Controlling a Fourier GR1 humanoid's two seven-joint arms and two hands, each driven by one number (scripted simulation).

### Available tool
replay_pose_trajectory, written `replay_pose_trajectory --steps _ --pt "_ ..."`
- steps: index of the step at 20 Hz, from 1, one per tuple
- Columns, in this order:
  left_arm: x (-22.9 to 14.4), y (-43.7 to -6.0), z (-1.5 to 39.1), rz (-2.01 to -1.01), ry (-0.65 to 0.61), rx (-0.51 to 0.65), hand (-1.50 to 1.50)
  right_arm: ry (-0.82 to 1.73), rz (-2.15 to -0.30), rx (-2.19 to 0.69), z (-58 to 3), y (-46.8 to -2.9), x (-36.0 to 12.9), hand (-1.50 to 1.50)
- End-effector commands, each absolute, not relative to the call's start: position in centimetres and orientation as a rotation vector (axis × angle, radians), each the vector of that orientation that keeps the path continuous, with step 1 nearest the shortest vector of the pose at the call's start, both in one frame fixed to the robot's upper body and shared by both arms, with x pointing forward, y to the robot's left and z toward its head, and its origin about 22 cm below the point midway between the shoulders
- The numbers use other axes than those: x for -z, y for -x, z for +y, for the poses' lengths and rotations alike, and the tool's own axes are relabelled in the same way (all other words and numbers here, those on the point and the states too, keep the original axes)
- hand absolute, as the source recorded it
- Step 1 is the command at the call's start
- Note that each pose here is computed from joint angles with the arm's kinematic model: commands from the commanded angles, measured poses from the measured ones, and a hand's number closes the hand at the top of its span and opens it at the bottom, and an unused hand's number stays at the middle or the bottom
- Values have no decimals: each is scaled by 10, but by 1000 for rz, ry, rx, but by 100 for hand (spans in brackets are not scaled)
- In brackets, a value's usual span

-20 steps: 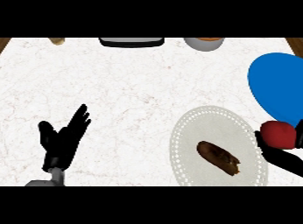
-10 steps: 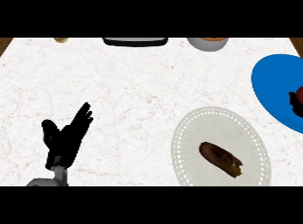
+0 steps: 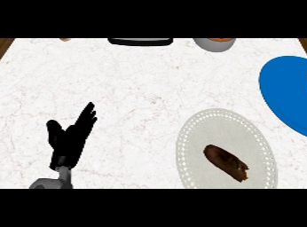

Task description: Pick the tomato from the placemat and place it in the plate

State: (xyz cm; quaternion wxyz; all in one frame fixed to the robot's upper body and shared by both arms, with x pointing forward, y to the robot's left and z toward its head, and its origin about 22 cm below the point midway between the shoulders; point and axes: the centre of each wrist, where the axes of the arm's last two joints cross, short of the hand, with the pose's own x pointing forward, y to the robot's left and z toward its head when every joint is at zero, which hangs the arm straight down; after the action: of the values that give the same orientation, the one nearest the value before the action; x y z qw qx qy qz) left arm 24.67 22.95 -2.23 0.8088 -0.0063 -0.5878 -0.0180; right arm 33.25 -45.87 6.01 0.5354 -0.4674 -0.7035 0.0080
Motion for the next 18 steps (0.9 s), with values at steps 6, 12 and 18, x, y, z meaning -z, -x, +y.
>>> replay_pose_trajectory --steps 6,12,18 --pt "23 -245 226 -1219 47 68 0 1017 -1349 -291 -479 -328 -39 -150" --pt "27 -242 224 -1231 54 75 0 837 -1555 -194 -468 -341 -41 -150" --pt "27 -237 238 -1222 36 64 0 754 -1705 98 -479 -340 -50 -150"
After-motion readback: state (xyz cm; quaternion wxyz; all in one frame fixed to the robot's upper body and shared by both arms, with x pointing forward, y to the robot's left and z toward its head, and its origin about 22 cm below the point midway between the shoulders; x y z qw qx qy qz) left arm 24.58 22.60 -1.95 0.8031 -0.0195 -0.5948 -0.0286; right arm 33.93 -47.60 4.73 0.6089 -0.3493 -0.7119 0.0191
